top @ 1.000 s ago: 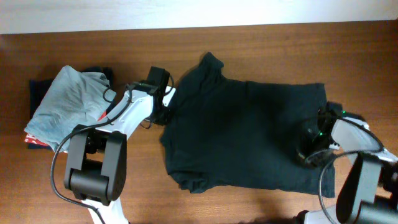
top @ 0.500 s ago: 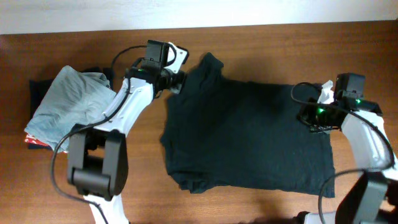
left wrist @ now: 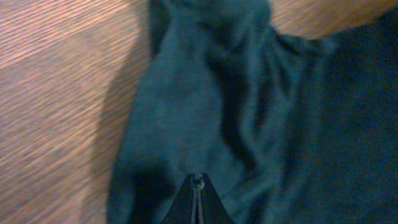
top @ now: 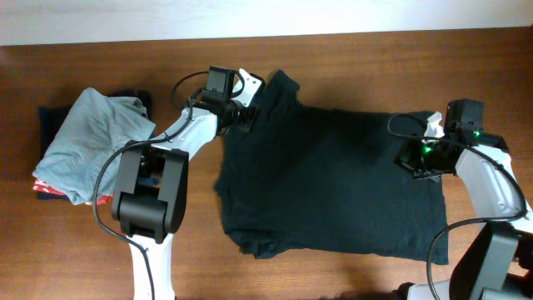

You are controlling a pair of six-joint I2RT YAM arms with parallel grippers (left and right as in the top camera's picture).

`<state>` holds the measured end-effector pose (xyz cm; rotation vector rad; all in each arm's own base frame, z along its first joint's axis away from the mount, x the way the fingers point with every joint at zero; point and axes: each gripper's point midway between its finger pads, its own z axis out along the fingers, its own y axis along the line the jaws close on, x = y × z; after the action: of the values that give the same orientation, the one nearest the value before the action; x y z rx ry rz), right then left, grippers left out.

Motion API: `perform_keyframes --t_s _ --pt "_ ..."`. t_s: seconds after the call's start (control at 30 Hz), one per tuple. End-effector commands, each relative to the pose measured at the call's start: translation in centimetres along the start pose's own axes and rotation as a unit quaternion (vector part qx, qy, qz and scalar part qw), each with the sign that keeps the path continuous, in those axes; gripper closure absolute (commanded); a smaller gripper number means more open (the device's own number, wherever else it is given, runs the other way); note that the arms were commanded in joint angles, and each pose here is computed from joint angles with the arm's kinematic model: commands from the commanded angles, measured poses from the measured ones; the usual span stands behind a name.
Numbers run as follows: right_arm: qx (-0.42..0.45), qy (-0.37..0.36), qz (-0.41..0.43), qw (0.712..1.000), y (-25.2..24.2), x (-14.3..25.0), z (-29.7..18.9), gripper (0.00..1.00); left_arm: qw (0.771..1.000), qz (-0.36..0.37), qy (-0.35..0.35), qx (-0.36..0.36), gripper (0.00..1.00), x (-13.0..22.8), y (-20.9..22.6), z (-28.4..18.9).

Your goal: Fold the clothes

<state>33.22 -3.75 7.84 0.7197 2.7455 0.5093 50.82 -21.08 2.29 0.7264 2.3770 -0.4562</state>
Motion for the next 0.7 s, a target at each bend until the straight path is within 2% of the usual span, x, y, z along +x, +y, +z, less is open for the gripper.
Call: perform_keyframes --t_s 0.0,0.27,0.53,0.67 --pt "-0.006 0.01 0.002 1.0 0.4 0.5 -0.1 0.96 0.996 -0.02 0.045 -0.068 1.0 3.3 2.8 2.0" --pt "-0.003 0.02 0.006 1.0 0.2 1.0 -0.1 0.96 0.987 -0.047 0.077 -0.135 1.0 6.3 7.7 1.9" --pt "-0.001 0.027 0.009 1.0 0.1 1.3 -0.1 0.96 0.975 -0.087 0.074 -0.191 1.0 6.7 11.7 0.3" --pt "0.0 0.03 0.01 0.999 0.1 1.5 -0.1 0.96 0.973 -0.095 0.077 -0.196 1.0 6.7 12.7 -0.3"
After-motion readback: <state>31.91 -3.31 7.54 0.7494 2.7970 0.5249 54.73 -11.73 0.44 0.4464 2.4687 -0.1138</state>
